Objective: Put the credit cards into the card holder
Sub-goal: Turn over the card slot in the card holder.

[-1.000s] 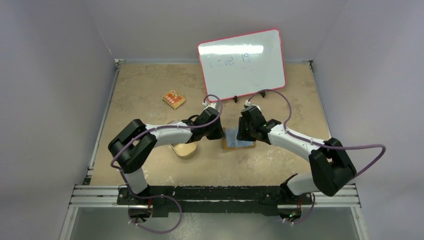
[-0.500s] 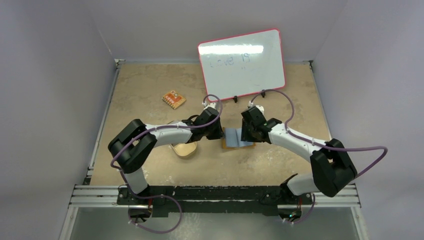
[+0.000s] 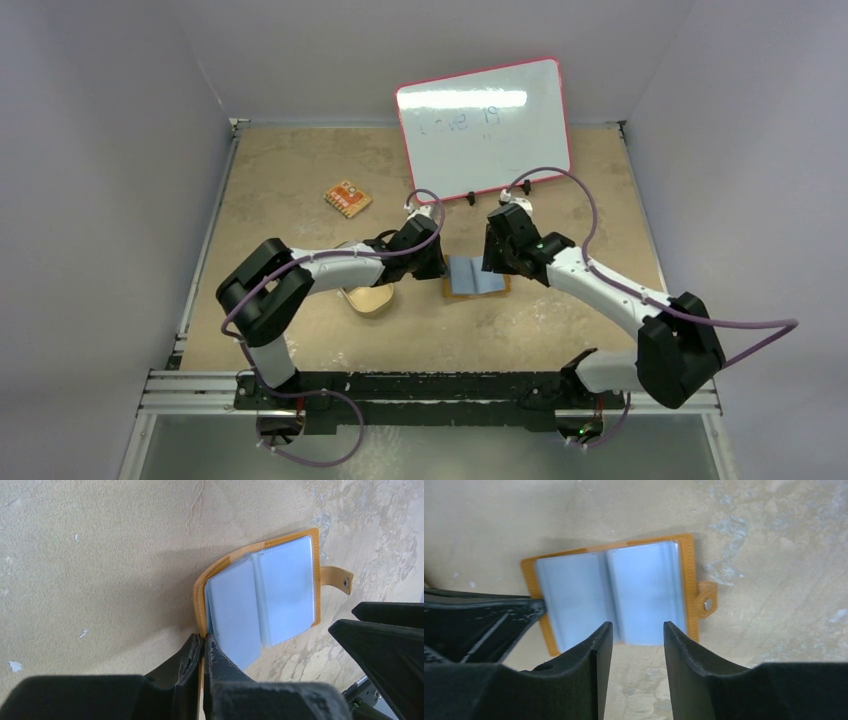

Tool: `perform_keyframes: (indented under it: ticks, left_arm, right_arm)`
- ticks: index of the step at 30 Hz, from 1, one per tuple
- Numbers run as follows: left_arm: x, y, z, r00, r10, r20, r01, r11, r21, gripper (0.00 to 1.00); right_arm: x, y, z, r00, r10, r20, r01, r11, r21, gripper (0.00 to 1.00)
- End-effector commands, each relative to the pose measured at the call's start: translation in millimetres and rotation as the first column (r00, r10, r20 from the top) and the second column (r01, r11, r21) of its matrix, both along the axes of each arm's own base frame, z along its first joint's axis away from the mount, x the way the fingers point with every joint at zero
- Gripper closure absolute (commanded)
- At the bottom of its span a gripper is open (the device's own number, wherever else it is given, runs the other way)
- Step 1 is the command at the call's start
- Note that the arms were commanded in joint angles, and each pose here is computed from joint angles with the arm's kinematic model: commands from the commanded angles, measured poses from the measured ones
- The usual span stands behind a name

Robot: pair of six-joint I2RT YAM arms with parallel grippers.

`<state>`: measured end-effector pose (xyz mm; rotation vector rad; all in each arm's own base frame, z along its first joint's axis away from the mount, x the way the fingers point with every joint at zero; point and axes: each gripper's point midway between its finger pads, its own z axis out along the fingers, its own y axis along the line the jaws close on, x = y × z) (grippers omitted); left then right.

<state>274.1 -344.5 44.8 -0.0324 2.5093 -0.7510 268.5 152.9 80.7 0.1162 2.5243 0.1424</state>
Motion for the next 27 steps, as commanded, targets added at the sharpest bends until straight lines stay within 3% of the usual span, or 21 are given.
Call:
perform_keyframes:
  ticks: [1, 9, 14, 20, 27]
  left_arm:
    - [10.4, 0.9, 30.2, 0.997, 0.023, 0.076, -0.021, 0.999, -0.026, 0.95]
    - [23.8, 32.1, 75.6, 0.974, 0.067, 0.216, -0.083, 0.994, 0.065, 0.78]
    - [18.5, 72.0, 90.8, 0.960, 0.030, 0.279, -0.095, 0.970, 0.225, 0.64]
    - [8.9, 149.4, 94.3, 0.951, -0.043, 0.306, -0.135, 0.832, 0.538, 0.46]
    - [8.7, 186.1, 80.6, 0.959, -0.176, 0.224, -0.044, 0.684, 0.728, 0.36]
  right_arm:
    - [9.0, 31.5, 17.8, 0.995, 0.081, 0.055, -0.088, 0.987, 0.137, 0.56]
    - [5.9, 57.8, 2.0, 0.988, 0.146, 0.048, -0.154, 0.955, 0.254, 0.55]
    - [6.9, 56.7, -3.9, 0.989, 0.143, 0.038, -0.148, 0.959, 0.242, 0.51]
    - [7.2, 43.7, -14.4, 0.994, 0.109, 0.016, -0.110, 0.978, 0.178, 0.45]
    - [16.9, 38.2, -25.9, 0.998, 0.070, 0.003, -0.070, 0.990, 0.121, 0.42]
